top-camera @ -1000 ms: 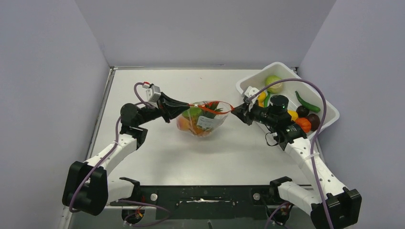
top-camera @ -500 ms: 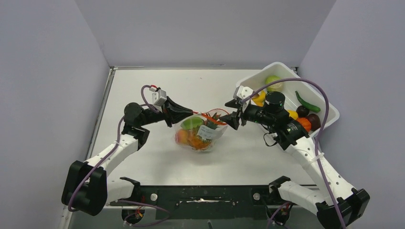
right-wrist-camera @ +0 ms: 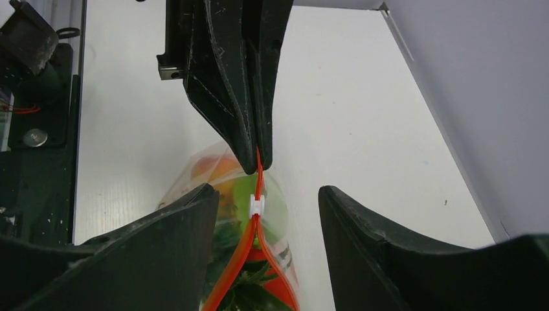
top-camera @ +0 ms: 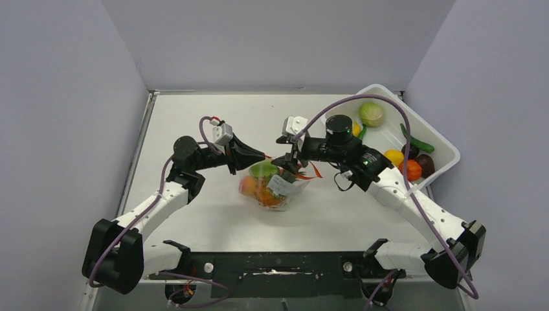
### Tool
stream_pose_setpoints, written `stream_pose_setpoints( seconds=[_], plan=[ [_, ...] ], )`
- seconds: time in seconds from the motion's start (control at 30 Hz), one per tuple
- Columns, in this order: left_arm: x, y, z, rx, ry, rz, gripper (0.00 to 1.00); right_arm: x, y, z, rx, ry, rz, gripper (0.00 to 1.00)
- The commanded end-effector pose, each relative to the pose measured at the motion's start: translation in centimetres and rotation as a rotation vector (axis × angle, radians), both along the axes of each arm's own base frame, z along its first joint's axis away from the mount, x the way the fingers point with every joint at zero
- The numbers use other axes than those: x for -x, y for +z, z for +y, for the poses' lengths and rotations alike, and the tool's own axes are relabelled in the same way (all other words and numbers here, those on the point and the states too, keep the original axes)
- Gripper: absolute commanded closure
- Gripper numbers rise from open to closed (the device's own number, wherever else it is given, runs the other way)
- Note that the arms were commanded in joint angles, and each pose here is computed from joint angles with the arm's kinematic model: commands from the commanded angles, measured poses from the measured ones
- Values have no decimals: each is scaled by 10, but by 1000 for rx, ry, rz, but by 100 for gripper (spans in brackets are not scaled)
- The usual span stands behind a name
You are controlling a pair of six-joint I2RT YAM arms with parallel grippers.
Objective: Place the food in the zip-top bag and seal the zipper
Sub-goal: Zip the zipper food storage bag at the center of the board.
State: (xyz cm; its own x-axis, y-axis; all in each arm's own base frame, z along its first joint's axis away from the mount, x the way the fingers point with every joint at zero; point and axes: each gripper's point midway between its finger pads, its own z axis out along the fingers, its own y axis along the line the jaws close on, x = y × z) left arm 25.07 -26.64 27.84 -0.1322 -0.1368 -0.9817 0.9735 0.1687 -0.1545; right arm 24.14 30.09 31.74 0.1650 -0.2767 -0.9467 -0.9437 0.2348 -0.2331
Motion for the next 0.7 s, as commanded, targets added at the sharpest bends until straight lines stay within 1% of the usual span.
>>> stream_pose_setpoints(
  seconds=[0.0,0.1,0.27,0.37,0.43,0.53,0.57,0.63,0.67],
  plan=[
    [4,39,-1,33,7,-136,100,-10,7,15,31,-11,-78,41],
    [3,38,-1,23,9,-138,100,-17,-6,20,79,-25,-80,42],
    [4,37,-1,12,13,-140,100,-22,-22,23,126,-25,-61,58],
    [4,36,0,7,17,-141,100,-22,-23,24,119,-25,-62,63],
    [4,36,0,6,17,-141,100,-22,-23,24,119,-26,-62,69],
    [4,36,0,4,18,-139,100,-22,-23,24,120,-26,-62,74],
    [4,36,1,3,17,-139,100,-22,-24,24,121,-25,-61,80],
    [4,35,1,-6,22,-142,100,-21,-23,24,117,-18,-64,96],
    [3,34,2,-13,27,-142,100,-20,-22,24,115,-14,-65,100]
  ],
)
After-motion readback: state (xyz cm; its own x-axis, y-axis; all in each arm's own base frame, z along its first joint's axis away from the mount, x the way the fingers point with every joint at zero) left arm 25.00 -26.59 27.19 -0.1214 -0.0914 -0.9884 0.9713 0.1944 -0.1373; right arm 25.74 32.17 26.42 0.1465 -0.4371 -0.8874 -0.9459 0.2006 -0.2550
